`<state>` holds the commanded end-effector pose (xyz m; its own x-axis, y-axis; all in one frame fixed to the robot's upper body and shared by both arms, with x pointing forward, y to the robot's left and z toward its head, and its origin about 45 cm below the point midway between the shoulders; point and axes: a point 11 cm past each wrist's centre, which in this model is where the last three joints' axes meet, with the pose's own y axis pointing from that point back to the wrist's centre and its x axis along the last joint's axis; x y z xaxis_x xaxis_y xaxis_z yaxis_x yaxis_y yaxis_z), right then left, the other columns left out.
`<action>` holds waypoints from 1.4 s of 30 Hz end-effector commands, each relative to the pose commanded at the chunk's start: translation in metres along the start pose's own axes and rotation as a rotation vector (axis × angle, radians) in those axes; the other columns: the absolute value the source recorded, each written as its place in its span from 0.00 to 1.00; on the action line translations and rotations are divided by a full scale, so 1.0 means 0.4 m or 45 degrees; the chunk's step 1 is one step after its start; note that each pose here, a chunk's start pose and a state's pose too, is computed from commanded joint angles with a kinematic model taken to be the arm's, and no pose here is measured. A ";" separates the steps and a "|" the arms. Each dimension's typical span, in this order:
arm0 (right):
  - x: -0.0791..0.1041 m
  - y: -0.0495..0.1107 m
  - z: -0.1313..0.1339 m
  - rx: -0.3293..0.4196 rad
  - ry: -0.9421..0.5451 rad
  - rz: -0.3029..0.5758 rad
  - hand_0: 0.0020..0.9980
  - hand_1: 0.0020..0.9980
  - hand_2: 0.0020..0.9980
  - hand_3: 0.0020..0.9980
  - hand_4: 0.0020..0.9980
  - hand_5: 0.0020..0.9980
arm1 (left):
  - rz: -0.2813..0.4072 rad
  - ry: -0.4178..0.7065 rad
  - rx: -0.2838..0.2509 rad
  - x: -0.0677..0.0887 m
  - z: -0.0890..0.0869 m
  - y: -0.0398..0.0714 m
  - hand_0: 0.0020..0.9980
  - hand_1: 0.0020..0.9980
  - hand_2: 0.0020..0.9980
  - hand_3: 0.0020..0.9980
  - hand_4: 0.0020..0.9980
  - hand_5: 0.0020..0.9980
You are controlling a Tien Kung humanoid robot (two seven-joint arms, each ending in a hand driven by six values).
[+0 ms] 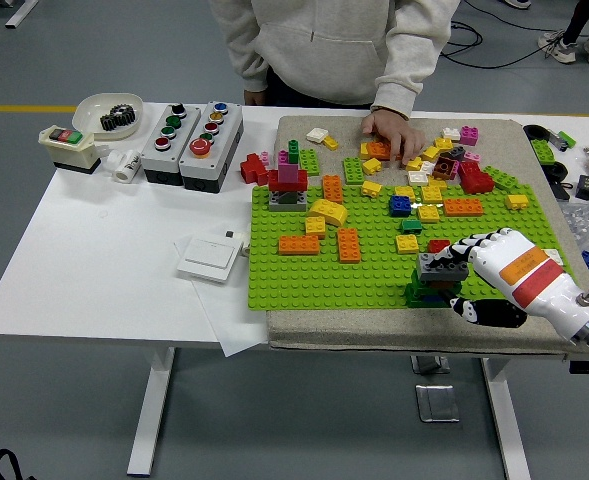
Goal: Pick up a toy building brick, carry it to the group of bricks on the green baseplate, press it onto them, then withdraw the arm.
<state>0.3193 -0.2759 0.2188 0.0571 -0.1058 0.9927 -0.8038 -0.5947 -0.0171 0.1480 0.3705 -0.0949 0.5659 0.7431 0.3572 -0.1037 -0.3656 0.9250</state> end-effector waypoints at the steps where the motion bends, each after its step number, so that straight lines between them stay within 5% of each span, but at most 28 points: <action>1: -0.001 0.000 0.000 0.000 0.000 -0.001 0.36 0.47 0.54 0.63 0.66 0.29 | 0.000 0.000 0.000 0.000 0.000 0.000 0.65 0.71 0.73 0.58 0.65 0.64; 28: -0.028 0.008 -0.002 -0.016 -0.009 -0.041 0.36 0.47 0.54 0.64 0.66 0.29 | -0.001 0.005 -0.004 -0.001 0.003 0.001 0.65 0.71 0.73 0.58 0.65 0.64; 42: -0.002 0.000 -0.002 -0.004 -0.007 0.008 0.36 0.47 0.54 0.64 0.66 0.30 | 0.000 0.007 -0.006 0.001 0.005 0.001 0.65 0.71 0.73 0.58 0.65 0.64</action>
<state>0.3187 -0.2750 0.2182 0.0556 -0.1140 0.9919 -0.8059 -0.5915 -0.0228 0.1498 0.3697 -0.0946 0.5613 0.7462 0.3580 -0.1074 -0.3632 0.9255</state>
